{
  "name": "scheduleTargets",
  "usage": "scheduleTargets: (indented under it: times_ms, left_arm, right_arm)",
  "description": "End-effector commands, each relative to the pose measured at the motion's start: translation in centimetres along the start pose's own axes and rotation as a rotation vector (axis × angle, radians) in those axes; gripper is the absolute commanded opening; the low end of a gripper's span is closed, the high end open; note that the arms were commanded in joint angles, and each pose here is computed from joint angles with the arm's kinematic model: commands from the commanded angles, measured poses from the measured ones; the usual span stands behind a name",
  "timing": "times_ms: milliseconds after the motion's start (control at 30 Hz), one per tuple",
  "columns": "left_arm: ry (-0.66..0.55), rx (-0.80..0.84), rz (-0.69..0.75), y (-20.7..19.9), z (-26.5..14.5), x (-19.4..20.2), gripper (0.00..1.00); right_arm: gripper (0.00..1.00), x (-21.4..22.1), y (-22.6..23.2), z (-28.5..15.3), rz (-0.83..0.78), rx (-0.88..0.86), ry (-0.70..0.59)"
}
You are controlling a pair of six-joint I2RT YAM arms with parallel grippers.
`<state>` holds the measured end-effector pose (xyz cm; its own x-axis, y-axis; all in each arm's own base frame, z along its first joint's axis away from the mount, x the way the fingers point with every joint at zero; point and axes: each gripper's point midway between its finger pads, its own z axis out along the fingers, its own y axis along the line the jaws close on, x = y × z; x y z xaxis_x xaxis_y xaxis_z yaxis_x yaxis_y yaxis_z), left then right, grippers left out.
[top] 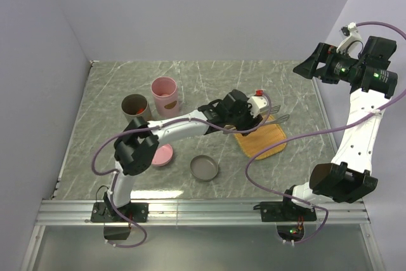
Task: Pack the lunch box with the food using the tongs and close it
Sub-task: Put down the clamp
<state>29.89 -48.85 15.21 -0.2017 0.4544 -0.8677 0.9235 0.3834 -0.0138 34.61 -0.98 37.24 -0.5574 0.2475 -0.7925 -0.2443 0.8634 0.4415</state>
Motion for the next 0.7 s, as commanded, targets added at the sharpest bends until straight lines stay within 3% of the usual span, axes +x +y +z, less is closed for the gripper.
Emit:
scheduleTargets:
  times_ms: [0, 367, 667]
  left_arm:
    - [-0.099, -0.015, 0.026, 0.1, 1.4, -3.1, 0.56]
    - [0.022, -0.019, 0.046, -0.1, 5.5, 1.5, 0.6]
    - [0.113, 0.001, 0.06, -0.9, 5.8, 4.0, 0.66]
  right_arm:
    - [1.0, -1.2, 0.6, -0.7, -0.042, -0.012, -0.037]
    - [1.0, -0.7, 0.3, -0.4, -0.036, -0.017, -0.025]
    - [1.0, -0.7, 0.3, -0.5, -0.035, -0.019, -0.026]
